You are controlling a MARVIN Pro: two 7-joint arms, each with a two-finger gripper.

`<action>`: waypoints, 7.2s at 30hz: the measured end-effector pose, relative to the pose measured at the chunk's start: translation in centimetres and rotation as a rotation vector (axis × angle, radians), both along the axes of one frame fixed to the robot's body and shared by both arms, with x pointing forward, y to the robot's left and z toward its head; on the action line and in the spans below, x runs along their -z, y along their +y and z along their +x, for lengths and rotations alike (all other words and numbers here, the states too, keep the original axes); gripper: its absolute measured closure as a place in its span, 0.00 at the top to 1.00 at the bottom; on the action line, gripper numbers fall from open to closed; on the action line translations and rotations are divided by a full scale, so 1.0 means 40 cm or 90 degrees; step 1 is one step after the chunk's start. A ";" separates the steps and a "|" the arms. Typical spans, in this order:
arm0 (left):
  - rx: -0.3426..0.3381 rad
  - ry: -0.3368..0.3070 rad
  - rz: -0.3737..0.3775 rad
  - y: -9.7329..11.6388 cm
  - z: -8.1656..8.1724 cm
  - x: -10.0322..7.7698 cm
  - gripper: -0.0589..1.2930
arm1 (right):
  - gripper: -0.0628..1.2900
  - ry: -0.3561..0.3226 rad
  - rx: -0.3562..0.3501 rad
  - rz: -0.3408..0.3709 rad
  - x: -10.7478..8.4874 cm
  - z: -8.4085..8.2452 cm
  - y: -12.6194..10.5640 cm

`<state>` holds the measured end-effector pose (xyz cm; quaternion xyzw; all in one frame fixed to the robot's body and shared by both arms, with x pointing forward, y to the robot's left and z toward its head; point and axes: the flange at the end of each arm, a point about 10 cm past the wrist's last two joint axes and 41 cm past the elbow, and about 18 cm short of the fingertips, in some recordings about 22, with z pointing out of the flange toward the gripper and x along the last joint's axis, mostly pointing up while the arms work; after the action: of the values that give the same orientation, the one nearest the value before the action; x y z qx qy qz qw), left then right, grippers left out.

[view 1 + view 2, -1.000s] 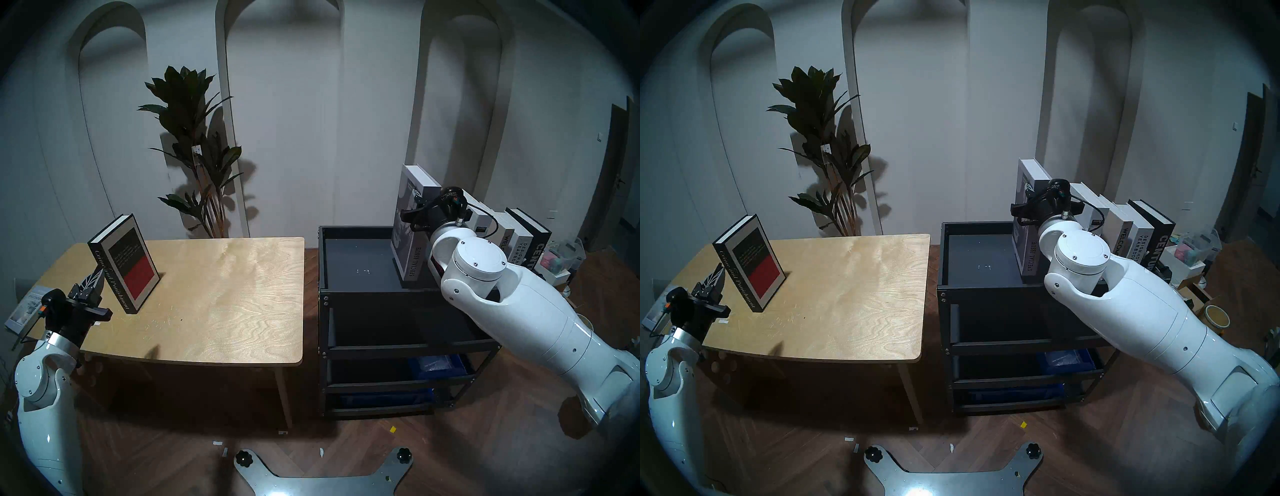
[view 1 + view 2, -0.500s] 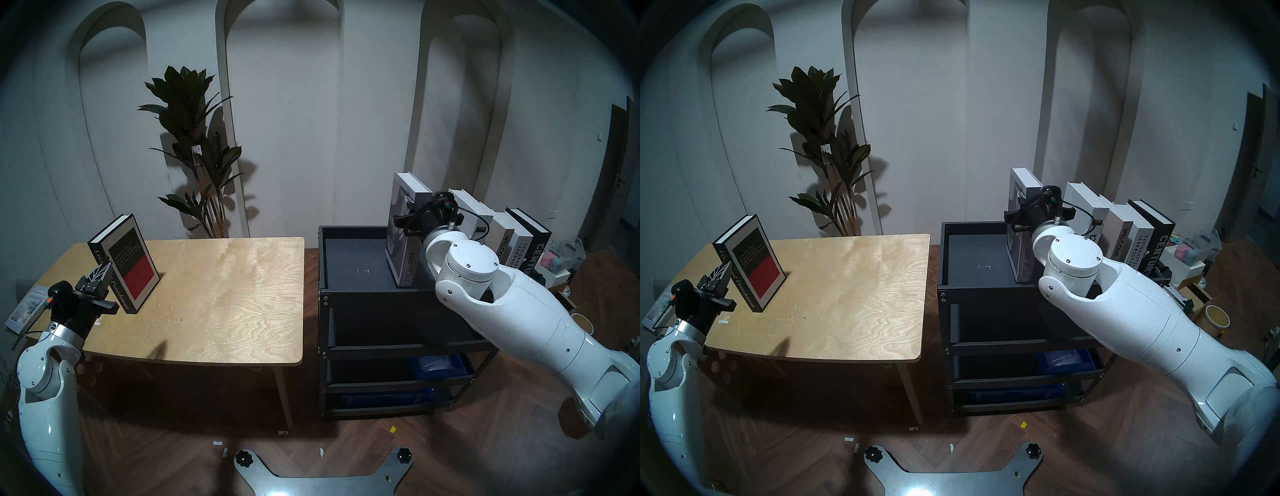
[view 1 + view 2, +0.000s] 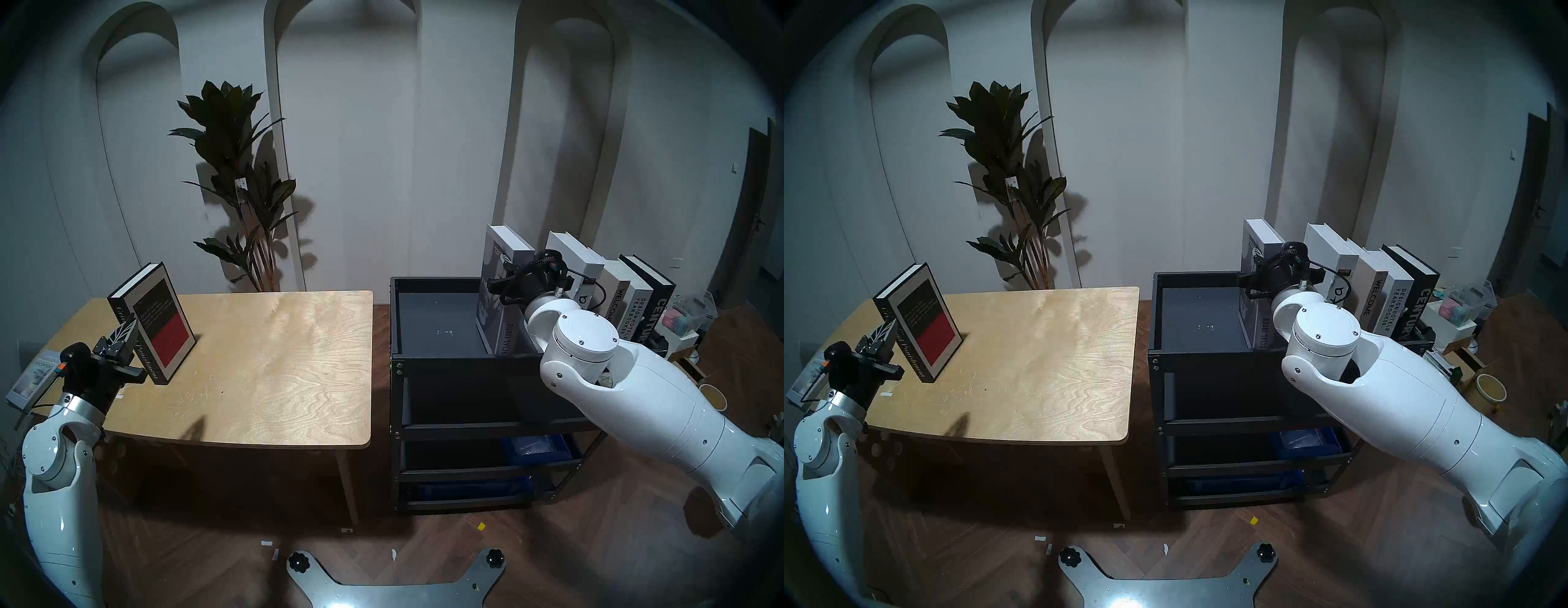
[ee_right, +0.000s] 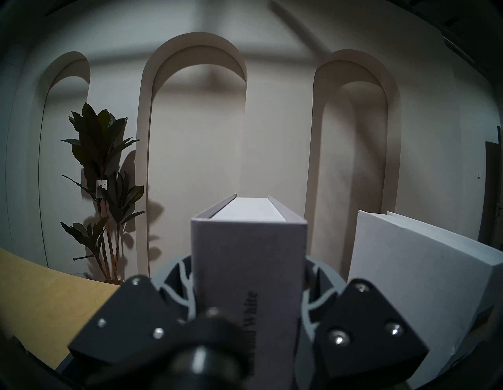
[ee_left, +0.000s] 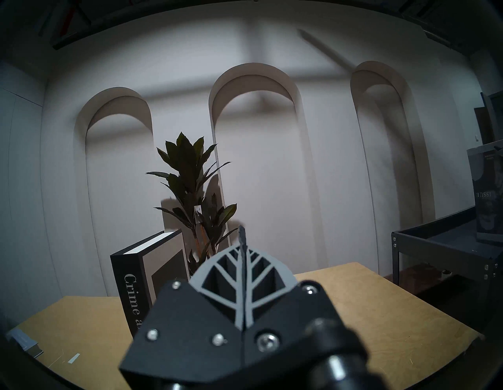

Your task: Move the books from the display table onto the shelf, standing them upright with spines facing out and tallest at one end

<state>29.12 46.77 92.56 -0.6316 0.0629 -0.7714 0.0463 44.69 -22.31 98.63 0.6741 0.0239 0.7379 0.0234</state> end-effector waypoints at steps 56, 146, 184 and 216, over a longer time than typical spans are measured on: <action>0.035 0.005 0.010 -0.113 -0.011 0.006 0.02 | 0.95 0.020 0.033 0.015 0.046 -0.071 -0.108; 0.025 -0.043 0.091 0.020 0.017 0.019 0.02 | 0.95 -0.017 -0.132 0.086 0.447 -0.408 0.106; -0.098 0.014 0.181 0.238 0.131 -0.065 0.02 | 0.95 -0.110 -0.089 0.150 0.449 -0.359 0.183; 0.035 0.016 -0.033 0.306 0.190 -0.069 0.97 | 0.95 -0.119 -0.094 0.150 0.447 -0.358 0.188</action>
<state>36.72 58.99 95.30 -0.6405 0.0606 -0.7655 0.0081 30.36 -14.79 80.77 0.5970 -0.0159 0.7948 -0.1081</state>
